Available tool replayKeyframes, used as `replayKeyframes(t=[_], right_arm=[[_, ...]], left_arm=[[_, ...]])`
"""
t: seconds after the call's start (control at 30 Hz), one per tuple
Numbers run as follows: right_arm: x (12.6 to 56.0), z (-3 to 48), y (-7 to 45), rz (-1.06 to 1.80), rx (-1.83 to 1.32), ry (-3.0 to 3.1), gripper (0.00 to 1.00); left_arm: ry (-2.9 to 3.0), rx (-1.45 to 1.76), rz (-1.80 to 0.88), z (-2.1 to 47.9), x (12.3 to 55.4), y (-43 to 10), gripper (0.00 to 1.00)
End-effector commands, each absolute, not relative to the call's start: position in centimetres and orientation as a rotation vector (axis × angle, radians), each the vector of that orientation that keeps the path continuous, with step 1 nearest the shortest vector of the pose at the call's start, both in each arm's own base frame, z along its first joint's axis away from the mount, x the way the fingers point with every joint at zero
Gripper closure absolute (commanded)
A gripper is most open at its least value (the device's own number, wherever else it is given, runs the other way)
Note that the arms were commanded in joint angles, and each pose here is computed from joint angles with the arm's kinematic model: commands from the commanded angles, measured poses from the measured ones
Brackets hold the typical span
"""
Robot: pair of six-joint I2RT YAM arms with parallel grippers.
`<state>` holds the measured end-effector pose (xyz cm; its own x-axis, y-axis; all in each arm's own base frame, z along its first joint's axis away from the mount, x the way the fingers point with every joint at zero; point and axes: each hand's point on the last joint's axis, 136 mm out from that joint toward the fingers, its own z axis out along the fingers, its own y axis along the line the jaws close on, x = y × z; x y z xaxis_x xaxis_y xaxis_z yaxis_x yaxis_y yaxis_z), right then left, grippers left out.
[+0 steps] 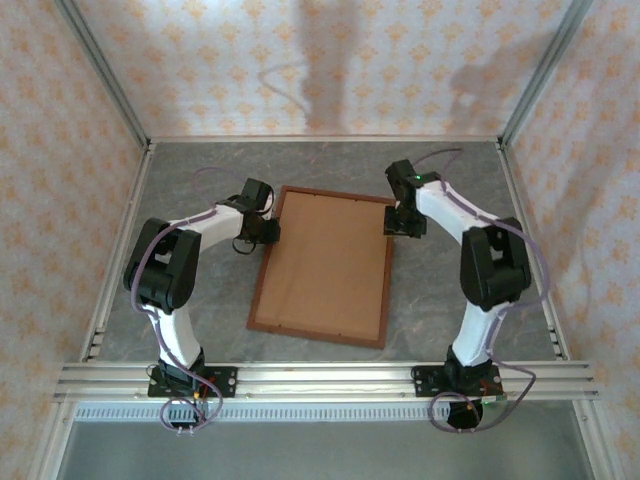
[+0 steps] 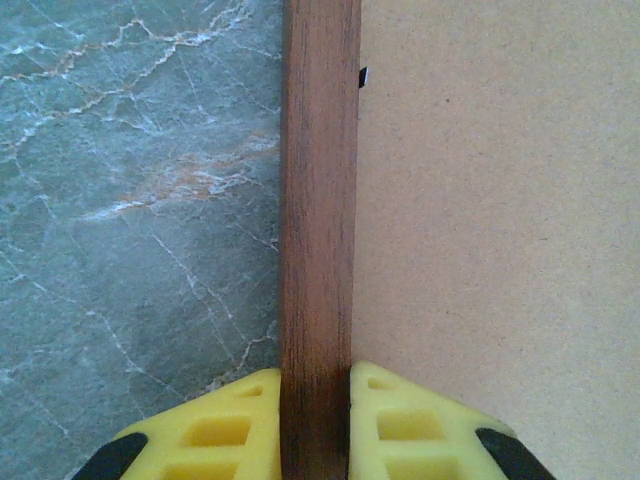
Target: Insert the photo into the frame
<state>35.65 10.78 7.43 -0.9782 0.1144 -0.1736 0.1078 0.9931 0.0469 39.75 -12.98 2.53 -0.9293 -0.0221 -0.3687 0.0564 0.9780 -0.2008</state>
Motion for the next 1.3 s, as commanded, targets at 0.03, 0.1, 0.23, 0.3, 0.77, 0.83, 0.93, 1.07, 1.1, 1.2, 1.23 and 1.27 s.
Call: replayKeyframes(t=[0.03, 0.1, 0.23, 0.3, 0.77, 0.83, 0.93, 1.07, 1.1, 1.2, 1.23, 1.27], right_arm=[[32.8, 6.0, 11.1, 0.134, 0.234, 3.025, 0.57], [32.7, 5.3, 11.5, 0.161, 0.242, 3.034, 0.59], [33.0, 4.5, 12.2, 0.179, 0.23, 3.049, 0.61], [33.0, 4.1, 12.4, 0.17, 0.219, 3.06, 0.62], [29.1, 4.1, 11.8, 0.123, 0.181, 3.151, 0.65], [29.1, 4.0, 11.9, 0.126, 0.177, 3.15, 0.65], [29.0, 3.6, 12.4, 0.147, 0.176, 3.163, 0.65], [29.1, 3.1, 12.8, 0.154, 0.176, 3.166, 0.65], [29.1, 3.0, 12.9, 0.162, 0.177, 3.169, 0.65], [29.2, 2.9, 13.7, 0.197, 0.177, 3.17, 0.65], [29.1, 3.0, 13.9, 0.205, 0.17, 3.172, 0.65], [29.0, 2.9, 14.0, 0.203, 0.169, 3.174, 0.65]], left_arm=[[2.861, 0.023, -0.232, 0.0, 37.0, -12.1, 0.83], [2.859, 0.023, -0.231, 0.1, 37.0, -12.0, 0.83], [2.854, 0.023, -0.242, 0.2, 37.0, -12.2, 0.83], [2.855, 0.023, -0.242, 0.2, 37.0, -12.2, 0.83], [2.861, 0.024, -0.24, 0.0, 36.9, -12.1, 0.83], [2.863, 0.023, -0.242, 0.0, 36.9, -12.2, 0.83], [2.862, 0.024, -0.245, 0.0, 37.0, -12.2, 0.83], [2.865, 0.022, -0.242, -0.2, 36.9, -12.2, 0.83], [2.867, 0.025, -0.245, -0.2, 36.9, -12.2, 0.83], [2.867, 0.023, -0.247, -0.2, 36.9, -12.2, 0.83], [2.868, 0.023, -0.247, -0.2, 36.9, -12.3, 0.83], [2.868, 0.023, -0.246, -0.2, 36.9, -12.2, 0.83]])
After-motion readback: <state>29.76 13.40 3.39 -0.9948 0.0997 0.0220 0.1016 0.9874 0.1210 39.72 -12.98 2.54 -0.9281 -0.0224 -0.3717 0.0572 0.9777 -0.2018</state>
